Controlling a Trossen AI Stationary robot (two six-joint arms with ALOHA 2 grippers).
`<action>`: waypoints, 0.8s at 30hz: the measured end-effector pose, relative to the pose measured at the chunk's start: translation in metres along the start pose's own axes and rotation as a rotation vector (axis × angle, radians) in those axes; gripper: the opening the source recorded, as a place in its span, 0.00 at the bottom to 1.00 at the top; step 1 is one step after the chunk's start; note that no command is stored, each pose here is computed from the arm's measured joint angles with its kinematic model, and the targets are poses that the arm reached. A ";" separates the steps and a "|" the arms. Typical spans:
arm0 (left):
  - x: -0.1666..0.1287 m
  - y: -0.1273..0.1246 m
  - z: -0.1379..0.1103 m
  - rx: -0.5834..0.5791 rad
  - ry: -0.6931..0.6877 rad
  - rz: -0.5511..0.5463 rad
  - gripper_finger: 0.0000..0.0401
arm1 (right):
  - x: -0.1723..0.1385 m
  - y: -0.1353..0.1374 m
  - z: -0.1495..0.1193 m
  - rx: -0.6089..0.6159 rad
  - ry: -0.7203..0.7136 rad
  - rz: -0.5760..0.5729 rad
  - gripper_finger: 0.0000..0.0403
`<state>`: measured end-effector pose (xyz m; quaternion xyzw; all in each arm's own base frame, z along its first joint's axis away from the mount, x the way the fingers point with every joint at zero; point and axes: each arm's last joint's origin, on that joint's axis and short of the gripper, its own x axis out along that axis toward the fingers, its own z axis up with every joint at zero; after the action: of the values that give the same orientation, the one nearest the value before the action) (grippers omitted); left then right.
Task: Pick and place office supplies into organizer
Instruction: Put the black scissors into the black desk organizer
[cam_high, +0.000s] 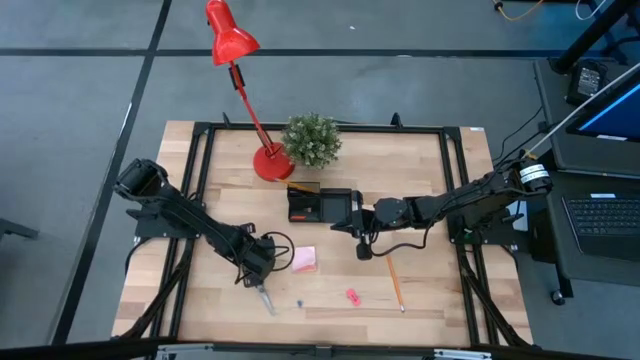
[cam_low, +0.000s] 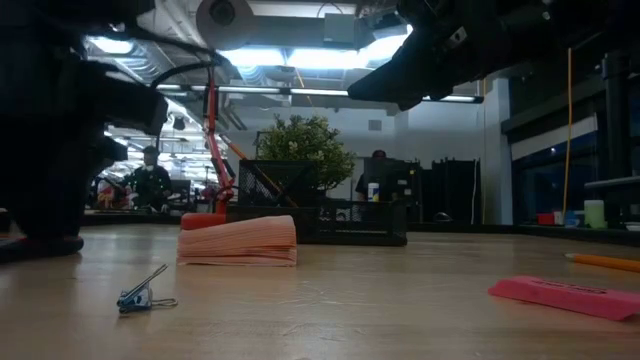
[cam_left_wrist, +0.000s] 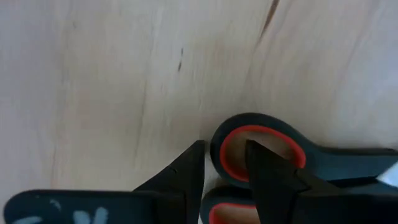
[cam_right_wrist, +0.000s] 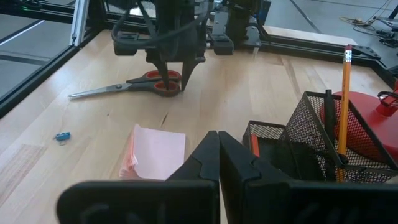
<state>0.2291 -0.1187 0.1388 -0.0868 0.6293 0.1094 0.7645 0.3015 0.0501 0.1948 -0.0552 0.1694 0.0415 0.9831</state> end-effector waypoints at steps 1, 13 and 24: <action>0.001 0.000 0.001 -0.001 0.004 0.000 0.28 | 0.000 0.000 0.000 0.000 0.000 0.000 0.01; 0.007 0.003 0.004 0.013 0.059 -0.029 0.23 | 0.000 0.000 0.000 0.000 0.000 0.000 0.01; 0.008 0.005 0.005 0.040 0.068 -0.037 0.03 | 0.000 0.000 0.000 0.000 0.000 0.000 0.01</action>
<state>0.2340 -0.1125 0.1322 -0.0869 0.6554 0.0793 0.7461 0.3015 0.0501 0.1948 -0.0552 0.1694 0.0415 0.9831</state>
